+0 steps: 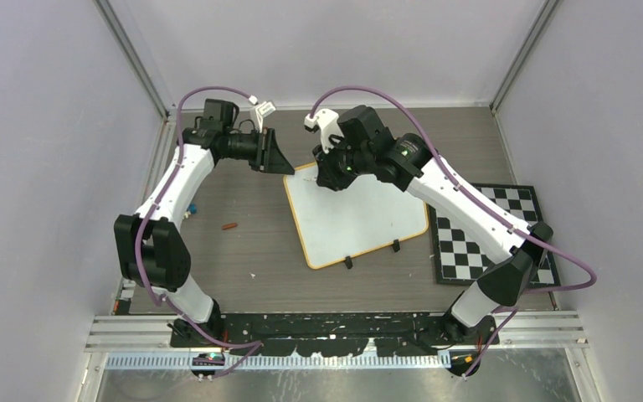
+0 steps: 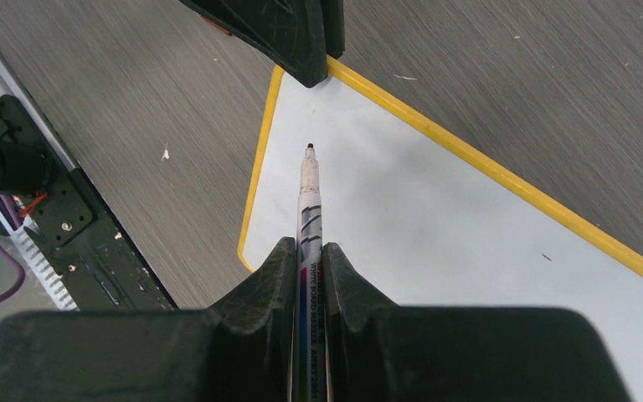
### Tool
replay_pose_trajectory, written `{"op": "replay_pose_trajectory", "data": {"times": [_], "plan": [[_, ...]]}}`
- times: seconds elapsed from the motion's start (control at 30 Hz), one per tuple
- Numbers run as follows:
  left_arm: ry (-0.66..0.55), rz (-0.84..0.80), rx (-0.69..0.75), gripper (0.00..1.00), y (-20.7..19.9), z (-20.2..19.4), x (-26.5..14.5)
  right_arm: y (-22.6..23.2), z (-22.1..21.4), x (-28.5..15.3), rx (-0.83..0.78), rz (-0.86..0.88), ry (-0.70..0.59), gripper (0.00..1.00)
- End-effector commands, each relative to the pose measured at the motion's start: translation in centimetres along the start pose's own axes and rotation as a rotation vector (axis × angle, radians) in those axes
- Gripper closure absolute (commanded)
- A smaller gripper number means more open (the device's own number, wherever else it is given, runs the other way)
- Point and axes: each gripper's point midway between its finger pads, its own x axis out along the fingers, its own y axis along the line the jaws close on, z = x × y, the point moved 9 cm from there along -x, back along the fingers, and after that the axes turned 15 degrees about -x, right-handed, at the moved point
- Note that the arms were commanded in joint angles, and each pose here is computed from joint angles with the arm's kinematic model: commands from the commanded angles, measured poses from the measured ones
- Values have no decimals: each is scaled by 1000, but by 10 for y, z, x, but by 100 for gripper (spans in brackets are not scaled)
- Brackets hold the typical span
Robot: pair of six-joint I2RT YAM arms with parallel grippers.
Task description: Write a sentence on the whiteboard
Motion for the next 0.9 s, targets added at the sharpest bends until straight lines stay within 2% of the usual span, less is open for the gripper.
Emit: {"op": "replay_pose_trajectory", "data": {"times": [0.0,0.43,0.57,0.67,0.87], "plan": [[-15,-44,73,69,-15,0,-6,2,19,-7,-1,9,-82,100],[6,-52,79,81,-18,-7,-1,3,15,-2,0,-25,-68,100],[15,-61,79,89,-19,-8,0,5,10,-4,-7,-26,-75,100],[21,-62,66,99,-18,-10,2,7,1,-7,-46,-33,-113,100],[18,-72,27,100,-14,-11,6,10,-7,-20,-102,-40,-154,100]]}}
